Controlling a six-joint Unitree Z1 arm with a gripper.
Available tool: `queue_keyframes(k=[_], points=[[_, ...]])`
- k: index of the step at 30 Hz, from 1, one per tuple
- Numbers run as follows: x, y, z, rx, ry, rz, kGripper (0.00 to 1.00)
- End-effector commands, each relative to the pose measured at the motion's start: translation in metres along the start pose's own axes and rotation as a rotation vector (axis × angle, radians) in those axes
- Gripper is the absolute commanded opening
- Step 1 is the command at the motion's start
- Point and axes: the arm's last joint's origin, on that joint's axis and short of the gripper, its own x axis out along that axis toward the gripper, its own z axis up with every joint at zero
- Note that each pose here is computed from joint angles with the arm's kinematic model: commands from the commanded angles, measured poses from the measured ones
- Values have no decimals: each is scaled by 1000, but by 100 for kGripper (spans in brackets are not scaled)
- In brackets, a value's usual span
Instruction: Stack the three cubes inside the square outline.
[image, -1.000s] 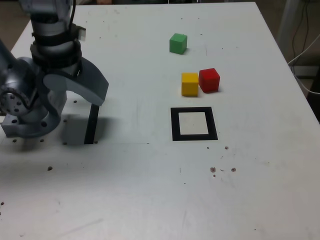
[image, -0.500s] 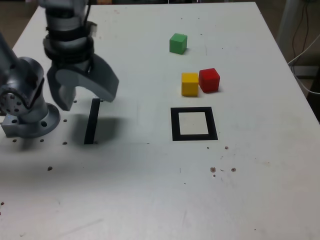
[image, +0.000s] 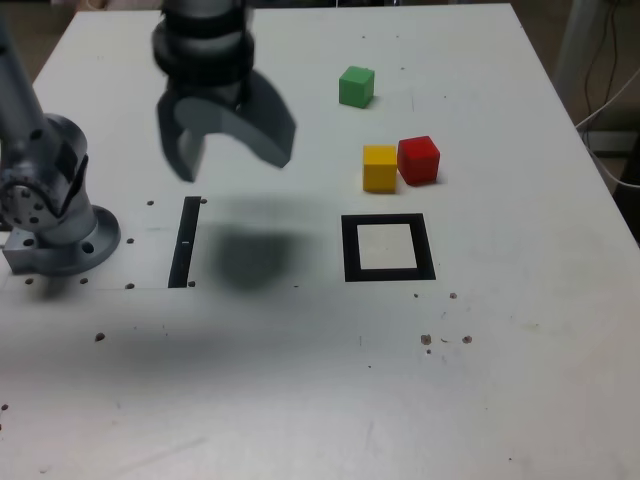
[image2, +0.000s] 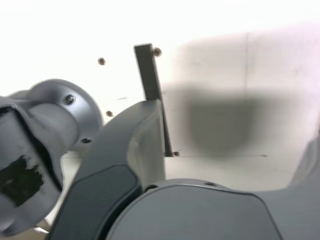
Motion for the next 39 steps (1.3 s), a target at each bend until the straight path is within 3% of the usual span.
queue_keyframes(k=[1, 11, 39], points=[[-4, 4, 8, 1, 0, 0, 99], [-16, 30, 46, 12, -19, -7, 99], [-5, 103, 149, 104, 3, 1, 99]])
